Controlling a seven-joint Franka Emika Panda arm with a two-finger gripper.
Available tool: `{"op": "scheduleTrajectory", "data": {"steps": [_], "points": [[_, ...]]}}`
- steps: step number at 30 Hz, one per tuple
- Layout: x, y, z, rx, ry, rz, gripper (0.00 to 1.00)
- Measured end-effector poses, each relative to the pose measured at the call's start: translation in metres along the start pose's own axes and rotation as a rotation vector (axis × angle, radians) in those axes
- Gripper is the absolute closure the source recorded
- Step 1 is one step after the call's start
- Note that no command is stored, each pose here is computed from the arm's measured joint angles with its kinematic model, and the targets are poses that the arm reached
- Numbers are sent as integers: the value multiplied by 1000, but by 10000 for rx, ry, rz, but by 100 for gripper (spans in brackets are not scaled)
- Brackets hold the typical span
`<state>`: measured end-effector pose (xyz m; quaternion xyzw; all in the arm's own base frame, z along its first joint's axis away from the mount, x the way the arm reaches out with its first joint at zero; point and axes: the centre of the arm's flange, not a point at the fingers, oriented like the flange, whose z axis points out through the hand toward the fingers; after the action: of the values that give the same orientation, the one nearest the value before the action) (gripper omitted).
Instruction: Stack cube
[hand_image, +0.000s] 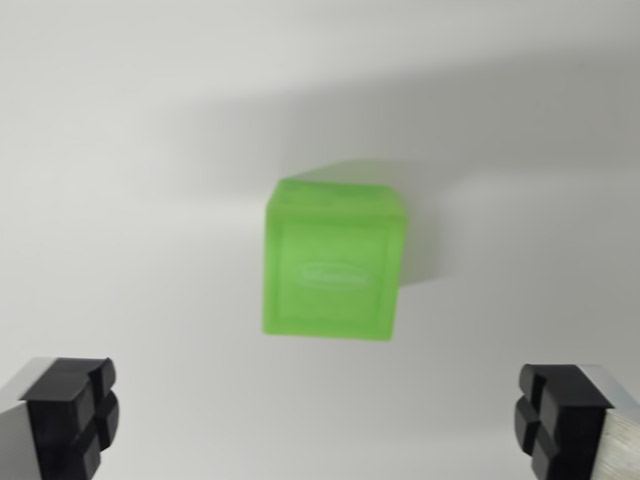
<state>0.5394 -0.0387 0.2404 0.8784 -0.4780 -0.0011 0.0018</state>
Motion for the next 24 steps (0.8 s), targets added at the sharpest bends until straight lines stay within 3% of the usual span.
{"op": "scheduleTrajectory", "data": {"steps": [24], "points": [[-5,10,97,-33,-9,376,0]]}}
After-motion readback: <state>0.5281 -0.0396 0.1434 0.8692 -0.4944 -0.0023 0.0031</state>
